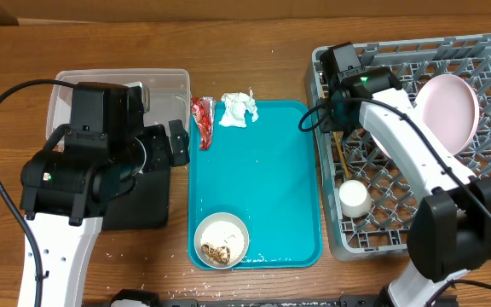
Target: Sort waste into correct bins and load items into the dishwasher
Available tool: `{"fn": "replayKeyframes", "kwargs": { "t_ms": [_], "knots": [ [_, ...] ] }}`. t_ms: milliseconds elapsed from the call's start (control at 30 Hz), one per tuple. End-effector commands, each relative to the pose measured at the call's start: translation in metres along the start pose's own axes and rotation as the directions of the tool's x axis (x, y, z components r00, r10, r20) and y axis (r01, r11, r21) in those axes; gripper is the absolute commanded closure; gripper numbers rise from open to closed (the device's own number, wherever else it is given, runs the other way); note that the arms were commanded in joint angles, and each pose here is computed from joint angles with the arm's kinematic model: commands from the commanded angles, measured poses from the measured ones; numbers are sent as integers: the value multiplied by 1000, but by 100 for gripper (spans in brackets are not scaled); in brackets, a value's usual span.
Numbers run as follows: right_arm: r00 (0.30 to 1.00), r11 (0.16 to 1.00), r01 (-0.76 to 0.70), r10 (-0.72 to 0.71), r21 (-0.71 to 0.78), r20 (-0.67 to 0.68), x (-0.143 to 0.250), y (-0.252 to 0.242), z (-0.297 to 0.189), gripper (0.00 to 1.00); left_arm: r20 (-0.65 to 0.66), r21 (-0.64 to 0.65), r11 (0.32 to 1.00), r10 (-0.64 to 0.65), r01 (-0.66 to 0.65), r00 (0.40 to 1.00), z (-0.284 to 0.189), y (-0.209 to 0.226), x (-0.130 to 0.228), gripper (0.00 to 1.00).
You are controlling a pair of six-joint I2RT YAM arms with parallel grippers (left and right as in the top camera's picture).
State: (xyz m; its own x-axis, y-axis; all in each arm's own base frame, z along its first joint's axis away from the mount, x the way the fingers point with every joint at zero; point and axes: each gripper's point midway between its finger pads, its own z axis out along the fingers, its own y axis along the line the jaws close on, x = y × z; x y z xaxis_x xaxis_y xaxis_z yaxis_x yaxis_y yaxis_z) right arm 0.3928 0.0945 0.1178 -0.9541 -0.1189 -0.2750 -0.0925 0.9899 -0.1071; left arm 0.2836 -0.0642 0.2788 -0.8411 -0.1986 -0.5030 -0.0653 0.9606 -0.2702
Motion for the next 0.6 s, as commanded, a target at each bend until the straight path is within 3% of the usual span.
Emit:
{"fn": "replayKeyframes", "kwargs": {
  "t_ms": [0,133,167,200,333,433,567],
  "knots": [
    [977,990,-31,59,-136,204,-25,17,-94,52,15,-7,1000,-7,7,1000,-2,1,-4,0],
    [940,938,83,39,-338,339,-9,52,-180,48,15,-7,1000,-7,7,1000,-2,1,-4,0],
    [925,919,121,32,-374,377,-1,60,-202,35,15,-7,1000,-7,7,1000,-2,1,-4,0],
    [912,904,151,28,-400,409,5,65,-218,0,15,-7,1000,-7,7,1000,-2,1,-4,0],
    [861,845,260,17,-468,508,30,79,-271,0,15,-7,1000,-7,7,1000,-2,1,-4,0],
    [871,867,249,-6,-432,490,56,63,-276,0,15,-7,1000,-7,7,1000,-2,1,-4,0],
    [873,949,33,126,-314,472,79,3,-279,0,15,-7,1000,-7,7,1000,-2,1,-4,0]
  ]
}}
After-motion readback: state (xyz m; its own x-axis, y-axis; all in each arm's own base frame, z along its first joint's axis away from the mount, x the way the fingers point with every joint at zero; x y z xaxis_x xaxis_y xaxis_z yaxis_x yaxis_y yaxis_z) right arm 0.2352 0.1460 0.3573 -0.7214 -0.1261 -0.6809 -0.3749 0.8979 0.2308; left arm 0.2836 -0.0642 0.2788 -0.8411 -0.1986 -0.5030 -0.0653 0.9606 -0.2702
